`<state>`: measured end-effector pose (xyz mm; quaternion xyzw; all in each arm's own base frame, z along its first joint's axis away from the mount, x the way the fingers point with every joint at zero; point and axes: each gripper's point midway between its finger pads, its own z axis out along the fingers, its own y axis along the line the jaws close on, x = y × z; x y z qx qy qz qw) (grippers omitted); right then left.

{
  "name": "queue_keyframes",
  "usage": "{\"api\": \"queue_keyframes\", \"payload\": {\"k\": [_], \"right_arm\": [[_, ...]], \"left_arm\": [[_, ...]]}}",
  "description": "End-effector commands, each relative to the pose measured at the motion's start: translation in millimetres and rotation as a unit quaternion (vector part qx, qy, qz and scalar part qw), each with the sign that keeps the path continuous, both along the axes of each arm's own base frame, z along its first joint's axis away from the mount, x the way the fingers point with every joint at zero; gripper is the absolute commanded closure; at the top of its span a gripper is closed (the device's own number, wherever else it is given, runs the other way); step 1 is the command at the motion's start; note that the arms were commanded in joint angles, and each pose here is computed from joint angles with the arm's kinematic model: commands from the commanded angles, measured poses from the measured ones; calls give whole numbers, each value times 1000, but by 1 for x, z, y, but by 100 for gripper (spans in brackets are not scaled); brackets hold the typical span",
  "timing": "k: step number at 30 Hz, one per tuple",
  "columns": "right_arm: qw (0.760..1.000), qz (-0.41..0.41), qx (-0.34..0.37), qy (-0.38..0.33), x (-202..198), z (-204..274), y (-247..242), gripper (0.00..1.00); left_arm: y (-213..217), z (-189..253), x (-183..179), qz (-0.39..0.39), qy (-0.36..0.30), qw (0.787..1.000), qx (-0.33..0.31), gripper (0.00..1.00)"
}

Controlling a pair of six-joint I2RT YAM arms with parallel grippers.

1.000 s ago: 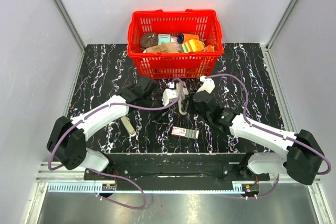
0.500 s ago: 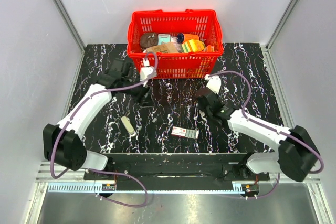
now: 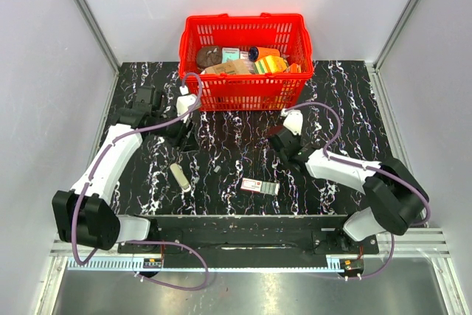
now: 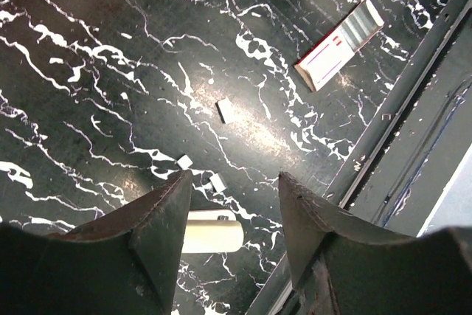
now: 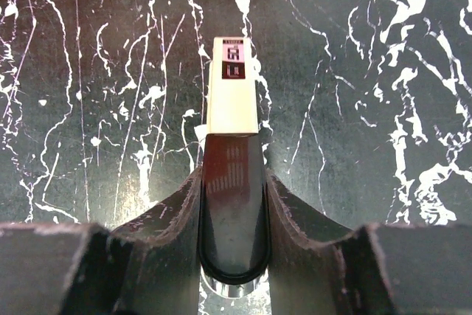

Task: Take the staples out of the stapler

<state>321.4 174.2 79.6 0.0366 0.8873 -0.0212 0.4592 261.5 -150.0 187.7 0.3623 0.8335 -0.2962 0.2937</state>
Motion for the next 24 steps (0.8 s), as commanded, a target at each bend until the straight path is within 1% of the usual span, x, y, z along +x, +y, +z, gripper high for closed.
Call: {"api": "queue_keyframes", "payload": {"k": [1, 4, 8, 10, 13, 15, 18, 21, 22, 23, 24], "right_arm": [[999, -29, 32, 32, -11, -22, 0, 88], [997, -27, 42, 58, -19, -32, 3, 65], [997, -3, 57, 58, -19, -17, 12, 46], [996, 13, 63, 57, -19, -7, 17, 39], [995, 34, 73, 55, -17, 19, 26, 33], [993, 61, 83, 54, -18, 36, 34, 32], [981, 160, 98, 47, -21, 56, 62, 30], [959, 262, 95, 44, -23, 62, 90, 28], [945, 310, 91, 44, -25, 60, 102, 26], [926, 363, 94, 36, -31, 60, 118, 25], [914, 396, 83, 27, -35, 57, 127, 25]], "left_arm": [[11, 2, -2, 9, -27, 999, 20, 45], [16, -2, -3, 17, -26, 999, 30, 45], [20, -6, -6, 23, -27, 999, 38, 44], [22, -5, -6, 26, -30, 998, 40, 44], [26, -4, -5, 30, -38, 998, 43, 43], [30, -3, -4, 36, -39, 998, 44, 43], [34, -2, -2, 44, -39, 997, 42, 43], [36, -1, -2, 50, -40, 997, 38, 43], [39, 0, -1, 55, -41, 997, 38, 43], [40, 0, -1, 58, -40, 997, 38, 43], [42, 1, 0, 62, -42, 996, 37, 43]]}}
